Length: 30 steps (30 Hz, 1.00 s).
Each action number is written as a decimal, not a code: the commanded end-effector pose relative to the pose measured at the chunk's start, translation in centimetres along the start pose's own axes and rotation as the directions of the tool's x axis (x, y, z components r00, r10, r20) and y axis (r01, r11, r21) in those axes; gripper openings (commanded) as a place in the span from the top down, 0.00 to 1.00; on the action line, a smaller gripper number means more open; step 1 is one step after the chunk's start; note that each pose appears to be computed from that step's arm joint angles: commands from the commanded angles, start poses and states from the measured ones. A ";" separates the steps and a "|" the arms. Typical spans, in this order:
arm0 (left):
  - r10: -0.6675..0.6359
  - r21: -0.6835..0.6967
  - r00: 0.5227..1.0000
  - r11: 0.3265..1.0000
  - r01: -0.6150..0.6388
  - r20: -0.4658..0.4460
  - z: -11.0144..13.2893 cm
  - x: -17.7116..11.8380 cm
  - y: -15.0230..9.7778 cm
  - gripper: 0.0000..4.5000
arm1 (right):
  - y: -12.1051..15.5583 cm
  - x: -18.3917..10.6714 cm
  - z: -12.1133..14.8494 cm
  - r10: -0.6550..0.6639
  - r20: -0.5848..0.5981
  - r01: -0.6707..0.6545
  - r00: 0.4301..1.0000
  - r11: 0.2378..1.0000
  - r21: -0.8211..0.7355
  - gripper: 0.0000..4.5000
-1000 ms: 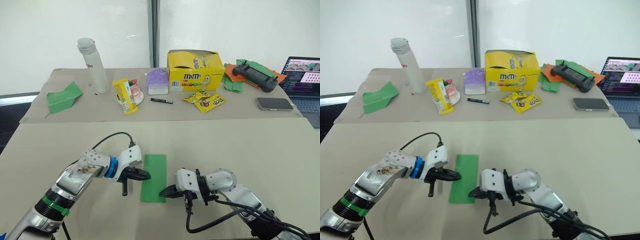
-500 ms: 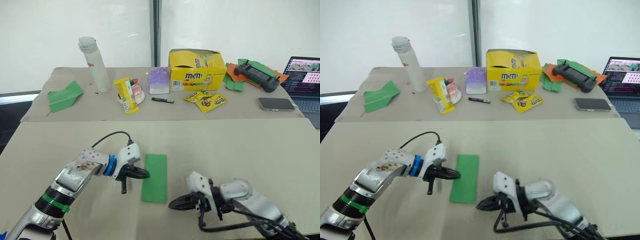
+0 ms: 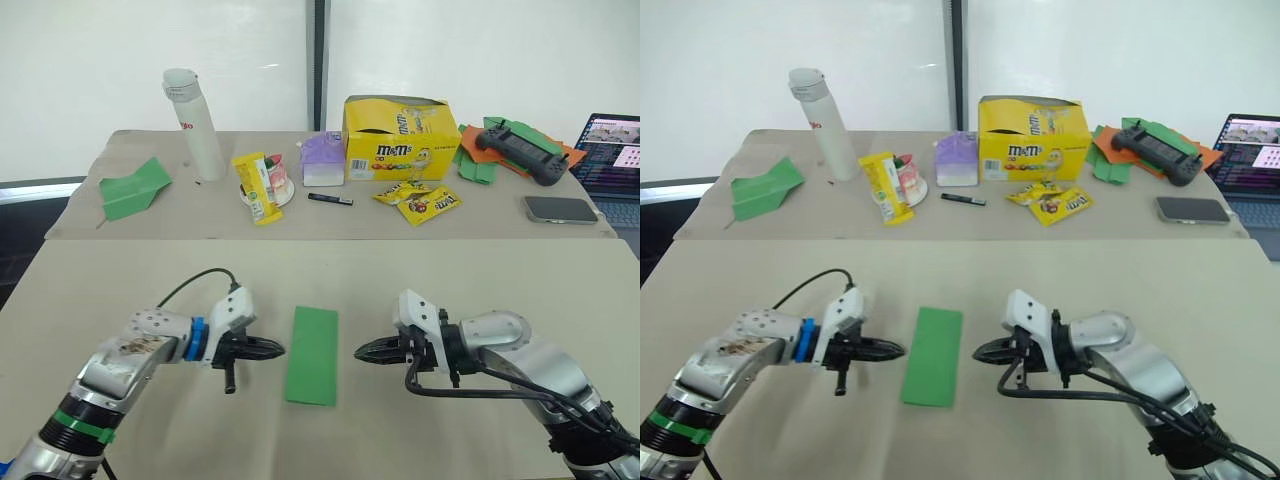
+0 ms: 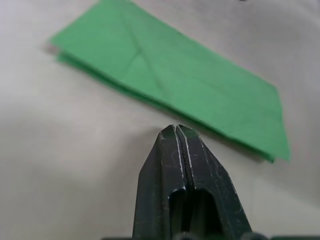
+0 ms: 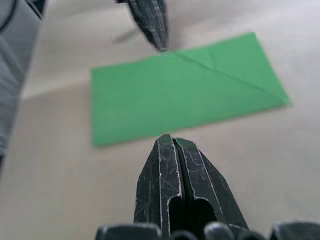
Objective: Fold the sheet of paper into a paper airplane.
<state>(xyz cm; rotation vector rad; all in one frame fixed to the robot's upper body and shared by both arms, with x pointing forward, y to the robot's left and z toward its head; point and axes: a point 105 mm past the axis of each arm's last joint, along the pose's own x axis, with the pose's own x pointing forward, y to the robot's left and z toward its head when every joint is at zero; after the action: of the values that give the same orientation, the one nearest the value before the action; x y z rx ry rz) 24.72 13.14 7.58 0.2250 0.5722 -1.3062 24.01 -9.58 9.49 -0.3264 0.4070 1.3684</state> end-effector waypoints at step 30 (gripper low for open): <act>-0.211 0.308 0.973 0.923 0.228 -0.089 5.2 10.6 0.8 1.00 | -4.4 -8.5 -2.7 -0.607 -0.151 0.614 0.780 0.789 -0.002 1.00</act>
<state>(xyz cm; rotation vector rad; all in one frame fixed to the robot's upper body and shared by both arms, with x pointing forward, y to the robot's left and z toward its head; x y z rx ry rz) 28.63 1.67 7.27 0.4353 0.3951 -1.6163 26.36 -18.96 9.50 -0.4677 0.4662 0.7425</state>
